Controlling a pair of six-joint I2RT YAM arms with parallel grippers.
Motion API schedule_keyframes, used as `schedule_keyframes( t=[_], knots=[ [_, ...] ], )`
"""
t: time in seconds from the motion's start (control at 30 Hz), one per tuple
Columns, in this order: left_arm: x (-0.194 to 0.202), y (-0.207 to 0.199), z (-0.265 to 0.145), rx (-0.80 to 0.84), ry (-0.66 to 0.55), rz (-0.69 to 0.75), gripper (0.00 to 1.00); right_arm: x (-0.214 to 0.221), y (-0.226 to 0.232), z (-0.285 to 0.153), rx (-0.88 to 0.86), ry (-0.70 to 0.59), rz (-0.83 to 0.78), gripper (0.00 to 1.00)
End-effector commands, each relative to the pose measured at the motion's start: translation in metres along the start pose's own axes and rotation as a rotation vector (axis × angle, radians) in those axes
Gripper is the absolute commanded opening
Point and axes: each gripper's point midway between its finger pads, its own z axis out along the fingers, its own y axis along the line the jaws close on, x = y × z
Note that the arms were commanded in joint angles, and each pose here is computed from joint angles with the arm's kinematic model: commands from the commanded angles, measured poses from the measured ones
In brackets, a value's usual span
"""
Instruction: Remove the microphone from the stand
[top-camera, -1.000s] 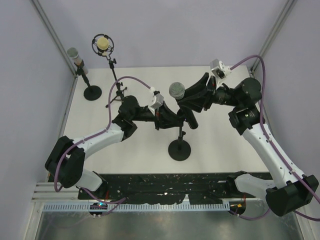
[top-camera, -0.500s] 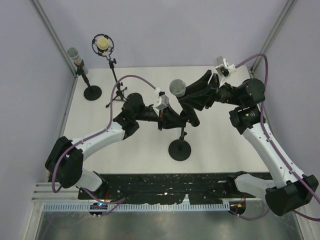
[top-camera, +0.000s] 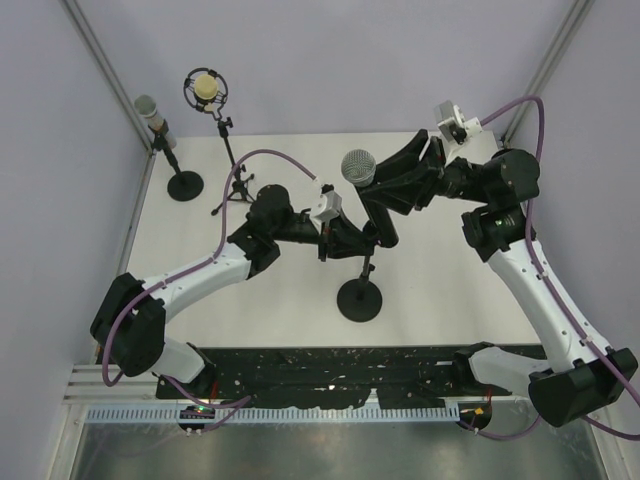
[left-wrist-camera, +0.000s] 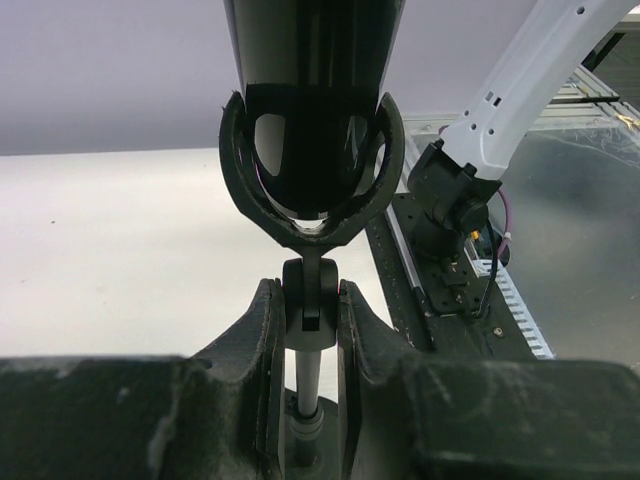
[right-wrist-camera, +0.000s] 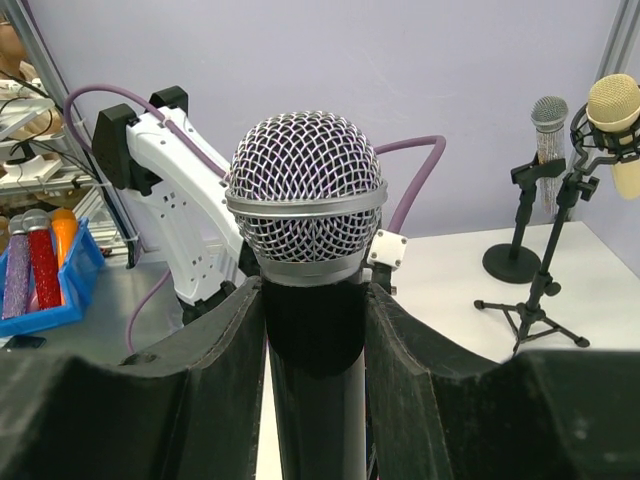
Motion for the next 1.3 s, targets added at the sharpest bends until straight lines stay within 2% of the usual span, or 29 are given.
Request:
schedule_keyframes(
  t=[0.0,0.4,0.6,0.77,0.93,1.1,1.27],
  knots=[
    [0.076,0.009,-0.005,-0.071,0.181,-0.175,0.00,-0.065,0.028,0.003,-0.032,-0.122,-0.185,0.06],
    [0.076,0.009,-0.005,-0.072,0.182,-0.166,0.00,-0.093,0.026,-0.003,0.004,-0.136,-0.234,0.06],
    [0.075,0.009,-0.006,-0.073,0.181,-0.161,0.00,-0.099,0.007,-0.006,0.109,-0.108,-0.255,0.06],
    [0.072,0.009,-0.007,-0.078,0.178,-0.153,0.00,-0.092,-0.027,-0.017,0.298,-0.040,-0.313,0.05],
    [0.061,0.015,-0.014,-0.111,0.156,-0.145,0.00,-0.075,-0.079,-0.048,0.596,0.044,-0.385,0.06],
    [0.046,0.024,-0.026,-0.164,0.121,-0.113,0.00,-0.029,-0.140,-0.099,0.883,0.205,-0.434,0.06],
    [0.038,0.030,-0.034,-0.216,0.104,-0.089,0.00,0.027,-0.192,-0.153,1.061,0.345,-0.365,0.06]
  ],
)
